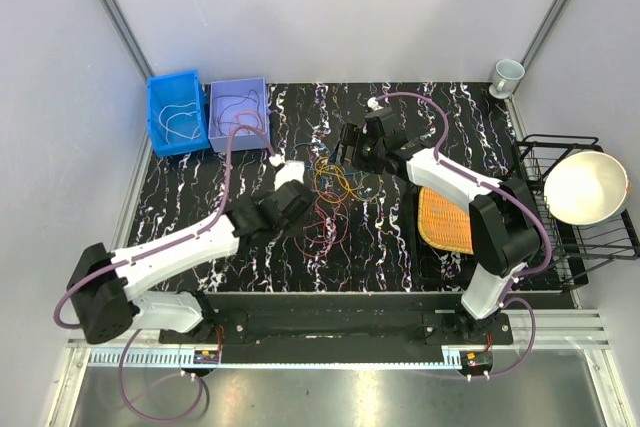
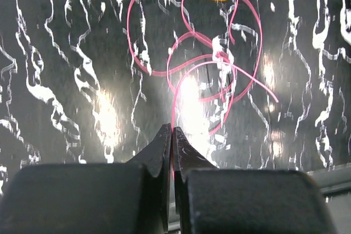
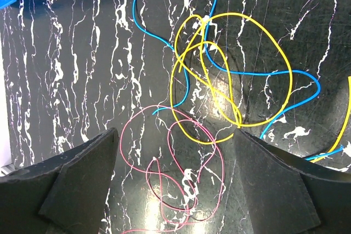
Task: Untangle the cables
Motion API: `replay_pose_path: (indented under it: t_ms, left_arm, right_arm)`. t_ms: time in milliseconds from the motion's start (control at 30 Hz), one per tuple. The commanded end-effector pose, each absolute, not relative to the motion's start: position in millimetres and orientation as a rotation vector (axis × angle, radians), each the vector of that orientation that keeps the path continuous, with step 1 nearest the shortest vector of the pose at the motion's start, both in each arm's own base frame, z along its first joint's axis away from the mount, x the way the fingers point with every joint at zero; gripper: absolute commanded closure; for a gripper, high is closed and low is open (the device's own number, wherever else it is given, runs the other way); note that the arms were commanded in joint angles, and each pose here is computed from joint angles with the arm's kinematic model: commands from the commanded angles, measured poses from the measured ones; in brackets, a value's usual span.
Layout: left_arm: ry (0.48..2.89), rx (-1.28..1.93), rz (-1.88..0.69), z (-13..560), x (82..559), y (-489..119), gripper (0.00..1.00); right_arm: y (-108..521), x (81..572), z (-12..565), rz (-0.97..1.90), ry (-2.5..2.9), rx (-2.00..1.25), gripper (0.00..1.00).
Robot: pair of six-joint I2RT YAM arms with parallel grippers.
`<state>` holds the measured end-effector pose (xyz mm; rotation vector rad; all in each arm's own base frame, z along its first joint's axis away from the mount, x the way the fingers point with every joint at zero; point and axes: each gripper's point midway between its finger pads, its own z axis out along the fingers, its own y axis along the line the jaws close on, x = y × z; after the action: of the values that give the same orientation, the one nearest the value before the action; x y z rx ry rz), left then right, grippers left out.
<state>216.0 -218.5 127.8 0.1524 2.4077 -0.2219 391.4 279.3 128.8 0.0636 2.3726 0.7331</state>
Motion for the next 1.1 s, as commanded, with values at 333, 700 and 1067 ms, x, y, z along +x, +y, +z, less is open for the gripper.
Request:
replay_pose_path:
  t_ms: [333,700,1067]
  left_arm:
    - [2.317,0.09,-0.299,138,335,-242,0.37]
    - [2.419,0.043,-0.307,126,271,-230,0.01]
    - [2.44,0.013,-0.297,73,246,-252,0.01]
  right_arm:
    - [281,401,152,0.774,2.316,0.07,0.1]
    - [279,405,146,0.771,2.33,0.091,0.1]
    - [280,406,141,0.777,2.346,0.101,0.11]
